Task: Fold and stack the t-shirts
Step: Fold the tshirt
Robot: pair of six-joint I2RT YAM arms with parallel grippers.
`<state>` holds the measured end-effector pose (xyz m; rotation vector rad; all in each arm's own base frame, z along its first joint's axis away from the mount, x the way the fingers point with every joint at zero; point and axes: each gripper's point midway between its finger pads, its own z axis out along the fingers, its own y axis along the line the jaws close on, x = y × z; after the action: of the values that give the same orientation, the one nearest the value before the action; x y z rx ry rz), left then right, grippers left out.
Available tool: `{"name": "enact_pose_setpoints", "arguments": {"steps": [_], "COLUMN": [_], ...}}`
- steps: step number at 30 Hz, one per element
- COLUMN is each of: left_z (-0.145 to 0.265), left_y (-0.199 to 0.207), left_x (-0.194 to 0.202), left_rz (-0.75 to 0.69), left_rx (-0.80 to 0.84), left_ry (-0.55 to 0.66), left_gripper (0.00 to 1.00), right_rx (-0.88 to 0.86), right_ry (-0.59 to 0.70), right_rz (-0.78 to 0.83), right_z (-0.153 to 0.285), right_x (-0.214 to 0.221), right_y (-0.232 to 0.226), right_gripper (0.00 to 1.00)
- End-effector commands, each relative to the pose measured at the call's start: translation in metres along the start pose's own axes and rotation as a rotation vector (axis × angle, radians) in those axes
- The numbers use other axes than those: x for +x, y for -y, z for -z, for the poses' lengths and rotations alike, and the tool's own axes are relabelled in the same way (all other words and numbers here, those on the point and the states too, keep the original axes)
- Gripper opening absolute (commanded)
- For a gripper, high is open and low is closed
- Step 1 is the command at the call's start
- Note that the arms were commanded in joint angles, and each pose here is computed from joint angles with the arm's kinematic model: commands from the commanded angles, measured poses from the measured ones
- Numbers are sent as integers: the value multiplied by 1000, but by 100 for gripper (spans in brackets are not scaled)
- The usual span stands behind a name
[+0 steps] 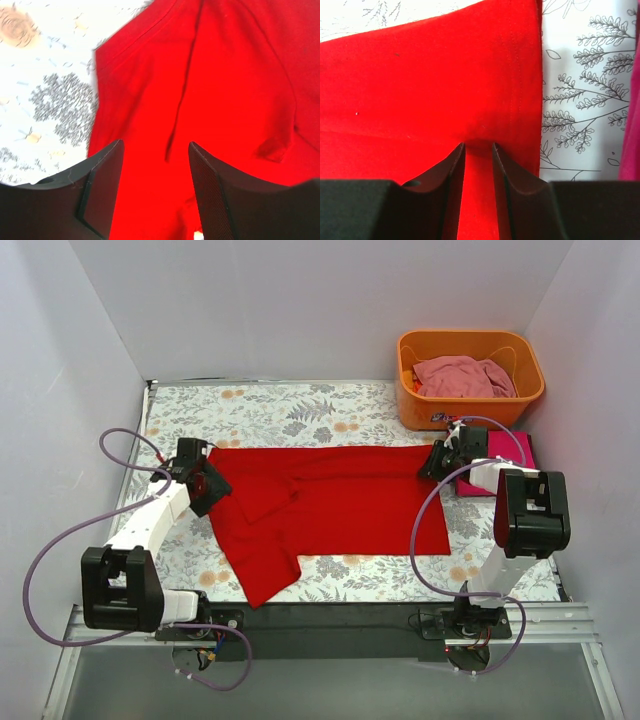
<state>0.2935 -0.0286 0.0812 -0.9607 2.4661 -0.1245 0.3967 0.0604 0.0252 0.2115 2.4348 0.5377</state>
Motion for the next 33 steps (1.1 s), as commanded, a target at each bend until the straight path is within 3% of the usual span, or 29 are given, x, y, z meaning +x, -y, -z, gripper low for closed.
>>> {"name": "enact_pose_setpoints", "arguments": {"steps": [1,8,21,33], "left_z": [12,14,5,-10], "left_y": [-11,-31,-58,-79], "left_x": [-1,18,74,89], "left_rz": [41,31,13,53], "left_rx": [-32,-97,-182,-260], "left_ry": [27,-31,-261,-267], "left_gripper": [53,54,53,45], "right_rx": [69,92,10,-28], "right_ry": [33,56,-47,-51], "right_rz": [46,110,228,234], "right_z": [7,55,105,108], "right_x": [-14,-19,62,80], "right_y": [12,-12,-66,-66], "right_gripper": [36,43,45,45]}}
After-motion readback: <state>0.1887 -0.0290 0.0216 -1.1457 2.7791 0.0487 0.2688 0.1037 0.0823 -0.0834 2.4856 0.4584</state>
